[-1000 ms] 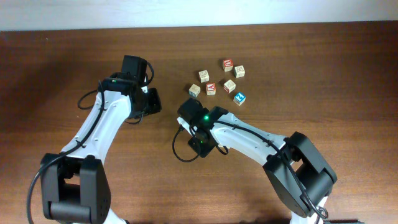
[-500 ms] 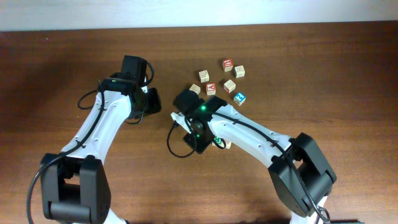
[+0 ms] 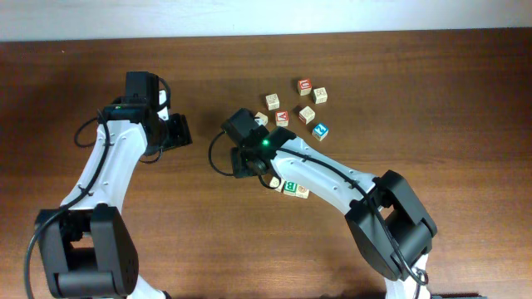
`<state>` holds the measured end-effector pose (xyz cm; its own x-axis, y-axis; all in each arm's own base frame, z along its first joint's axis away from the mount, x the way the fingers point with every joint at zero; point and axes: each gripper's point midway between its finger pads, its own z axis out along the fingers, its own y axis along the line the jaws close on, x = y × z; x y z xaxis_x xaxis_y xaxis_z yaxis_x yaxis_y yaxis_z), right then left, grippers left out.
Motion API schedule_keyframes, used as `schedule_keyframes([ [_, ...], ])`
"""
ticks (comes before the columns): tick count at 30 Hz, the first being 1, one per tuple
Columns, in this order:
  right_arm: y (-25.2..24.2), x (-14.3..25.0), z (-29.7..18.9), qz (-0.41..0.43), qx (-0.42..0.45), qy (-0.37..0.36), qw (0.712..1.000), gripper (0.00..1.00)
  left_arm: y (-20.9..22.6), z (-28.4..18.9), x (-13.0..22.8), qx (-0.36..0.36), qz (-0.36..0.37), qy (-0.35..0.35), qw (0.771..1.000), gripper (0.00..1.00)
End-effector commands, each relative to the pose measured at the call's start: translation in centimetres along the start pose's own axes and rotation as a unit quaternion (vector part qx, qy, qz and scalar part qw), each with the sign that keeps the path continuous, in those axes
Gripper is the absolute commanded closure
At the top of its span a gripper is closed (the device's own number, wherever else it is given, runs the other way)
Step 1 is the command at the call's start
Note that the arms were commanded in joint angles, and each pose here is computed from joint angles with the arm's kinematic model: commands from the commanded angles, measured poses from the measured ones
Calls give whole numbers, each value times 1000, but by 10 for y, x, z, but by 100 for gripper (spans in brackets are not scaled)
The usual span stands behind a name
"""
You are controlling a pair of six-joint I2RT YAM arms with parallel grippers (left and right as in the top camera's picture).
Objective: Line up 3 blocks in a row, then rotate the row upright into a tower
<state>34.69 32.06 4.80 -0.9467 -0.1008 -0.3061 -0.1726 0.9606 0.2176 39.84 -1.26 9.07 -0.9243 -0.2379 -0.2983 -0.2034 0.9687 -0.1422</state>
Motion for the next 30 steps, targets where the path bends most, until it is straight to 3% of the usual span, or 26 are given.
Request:
schedule_keyframes([
  [1,-9,1,12,21,20,4,1000,96,-1,-3,-6,2,6,-9,1000,33],
  [12,-46,22,19,43,110,34,992,96,-1,-3,-6,2,6,-8,1000,30],
  [22,-57,38,13,50,137,66,987,96,-1,-3,-5,2,6,-8,1000,30],
  [24,-35,-3,-24,24,86,39,995,94,-1,-3,-4,1,6,-5,1000,25],
  [27,-36,-53,-140,2,22,-13,1000,89,-3,-5,2,1,23,8,1000,25],
  [28,-69,-51,-181,14,13,-12,1000,89,-14,-5,14,5,42,28,999,26],
  [30,-105,-21,-200,4,-39,43,998,96,-48,-4,33,33,92,51,994,25],
])
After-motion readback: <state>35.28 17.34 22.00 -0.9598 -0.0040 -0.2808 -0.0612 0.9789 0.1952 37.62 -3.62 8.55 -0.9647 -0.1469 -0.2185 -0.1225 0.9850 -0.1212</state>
